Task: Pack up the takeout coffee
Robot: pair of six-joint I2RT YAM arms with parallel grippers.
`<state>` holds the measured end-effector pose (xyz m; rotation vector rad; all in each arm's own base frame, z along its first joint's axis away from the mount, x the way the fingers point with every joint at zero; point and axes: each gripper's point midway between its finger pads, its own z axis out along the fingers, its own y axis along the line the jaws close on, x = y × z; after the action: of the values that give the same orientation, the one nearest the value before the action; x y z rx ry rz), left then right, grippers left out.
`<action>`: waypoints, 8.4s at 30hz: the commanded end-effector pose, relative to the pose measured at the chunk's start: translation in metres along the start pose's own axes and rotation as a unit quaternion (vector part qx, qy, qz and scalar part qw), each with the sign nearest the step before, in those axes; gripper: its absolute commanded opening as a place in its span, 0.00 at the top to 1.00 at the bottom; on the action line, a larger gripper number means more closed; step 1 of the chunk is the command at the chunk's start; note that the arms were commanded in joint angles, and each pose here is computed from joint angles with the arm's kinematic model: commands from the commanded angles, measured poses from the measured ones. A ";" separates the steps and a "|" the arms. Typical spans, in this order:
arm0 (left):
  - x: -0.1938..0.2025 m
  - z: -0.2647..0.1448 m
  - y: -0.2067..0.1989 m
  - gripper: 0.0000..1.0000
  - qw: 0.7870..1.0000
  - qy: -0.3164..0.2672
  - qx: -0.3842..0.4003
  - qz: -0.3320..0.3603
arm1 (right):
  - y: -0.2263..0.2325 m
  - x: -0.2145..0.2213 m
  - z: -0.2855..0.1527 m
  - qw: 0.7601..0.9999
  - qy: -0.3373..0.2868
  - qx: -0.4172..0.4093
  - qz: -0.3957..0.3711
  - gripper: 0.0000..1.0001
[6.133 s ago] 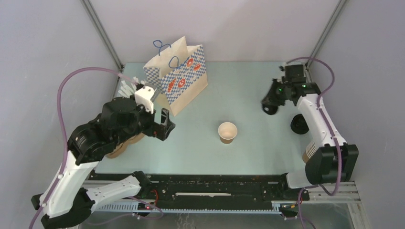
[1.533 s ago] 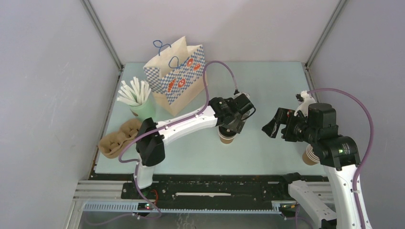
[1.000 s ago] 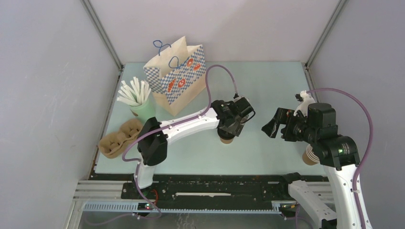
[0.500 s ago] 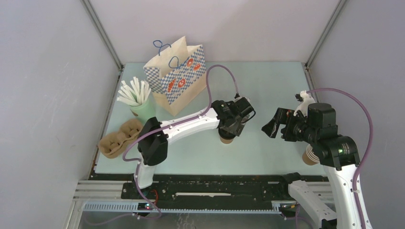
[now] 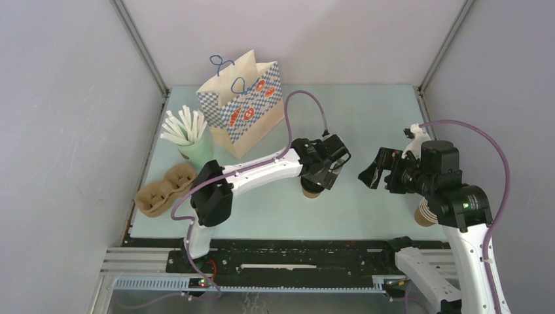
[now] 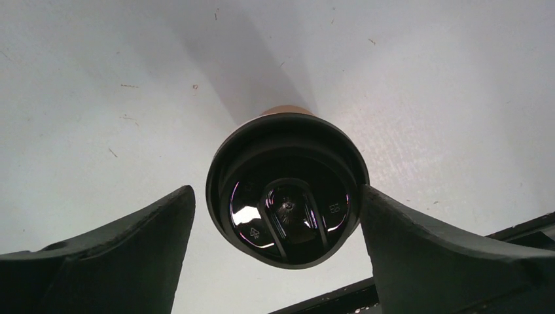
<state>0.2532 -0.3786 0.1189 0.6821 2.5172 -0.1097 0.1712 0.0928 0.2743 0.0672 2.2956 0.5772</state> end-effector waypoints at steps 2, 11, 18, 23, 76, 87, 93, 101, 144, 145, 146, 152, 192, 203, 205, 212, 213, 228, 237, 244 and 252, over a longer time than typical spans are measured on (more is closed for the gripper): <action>-0.017 -0.032 0.014 0.00 1.000 -0.026 -0.004 -0.008 | 0.005 -0.008 0.004 1.000 -0.010 -0.015 -0.017 0.00; -0.013 -0.126 0.044 0.01 0.983 -0.067 0.115 -0.128 | 0.020 -0.008 0.030 0.997 0.045 -0.064 -0.004 0.00; -0.012 -0.112 0.038 0.04 0.902 -0.071 0.317 -0.286 | 0.050 0.013 0.099 0.946 0.184 -0.237 0.123 0.04; -0.004 -0.075 0.031 0.09 0.887 -0.049 0.331 -0.318 | 0.038 0.031 0.147 0.924 0.224 -0.265 0.163 0.11; 0.196 0.082 0.079 0.53 0.916 0.158 0.113 -0.351 | -0.064 0.149 0.235 0.923 0.289 -0.076 0.243 0.43; 0.135 0.063 0.071 0.51 0.926 0.129 0.140 -0.325 | 0.012 0.063 0.192 0.918 0.239 -0.241 0.207 0.12; 0.136 0.064 0.070 0.51 0.925 0.131 0.139 -0.328 | 0.030 0.085 0.188 0.906 0.266 -0.269 0.188 0.10; 0.134 0.065 0.067 0.51 0.925 0.132 0.140 -0.328 | 0.010 0.110 0.207 0.912 0.270 -0.229 0.209 0.16; 0.173 0.073 0.067 0.51 0.932 0.163 0.114 -0.303 | -0.029 0.085 0.249 0.906 0.238 -0.208 0.283 0.30; 0.172 0.073 0.067 0.51 0.933 0.162 0.114 -0.301 | -0.022 0.070 0.243 0.907 0.227 -0.222 0.279 0.25; 0.170 0.072 0.067 0.51 0.933 0.162 0.115 -0.299 | -0.016 0.057 0.236 0.910 0.215 -0.231 0.269 0.20; 0.166 0.073 0.067 0.51 0.934 0.158 0.115 -0.299 | 0.008 0.048 0.208 0.909 0.221 -0.256 0.245 0.07; 0.181 0.081 0.064 0.52 0.931 0.172 0.113 -0.300 | -0.032 0.150 0.227 0.913 0.279 -0.139 0.262 0.30; 0.197 0.087 0.063 0.52 0.929 0.188 0.109 -0.299 | -0.076 0.176 0.241 0.923 0.270 0.012 0.275 0.34; 0.202 0.089 0.064 0.52 0.929 0.193 0.104 -0.298 | -0.084 0.192 0.237 0.914 0.285 0.037 0.287 0.39; 0.209 0.090 0.067 0.52 0.932 0.198 0.092 -0.288 | -0.089 0.196 0.232 0.916 0.293 0.103 0.252 0.45; 0.208 0.089 0.068 0.52 0.934 0.198 0.090 -0.284 | -0.086 0.190 0.232 0.919 0.291 0.102 0.247 0.45; 0.072 0.036 0.052 0.42 0.952 0.103 0.148 -0.248 | 0.008 0.042 0.173 0.954 0.185 -0.190 0.139 0.09; 0.026 -0.021 0.075 0.15 0.951 0.027 0.156 -0.267 | 0.001 0.035 0.166 0.978 0.189 -0.085 0.022 0.05; -0.024 -0.092 0.082 0.04 0.944 -0.064 0.200 -0.255 | 0.013 0.030 0.169 0.980 0.187 -0.036 -0.058 0.01; -0.015 -0.145 0.101 0.02 0.940 -0.123 0.190 -0.256 | 0.027 0.039 0.179 0.963 0.215 0.012 -0.160 0.00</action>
<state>0.2592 -0.2924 0.2320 0.1134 2.4630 -0.8689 0.2594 0.1946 0.1508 -0.3058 2.6518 0.6325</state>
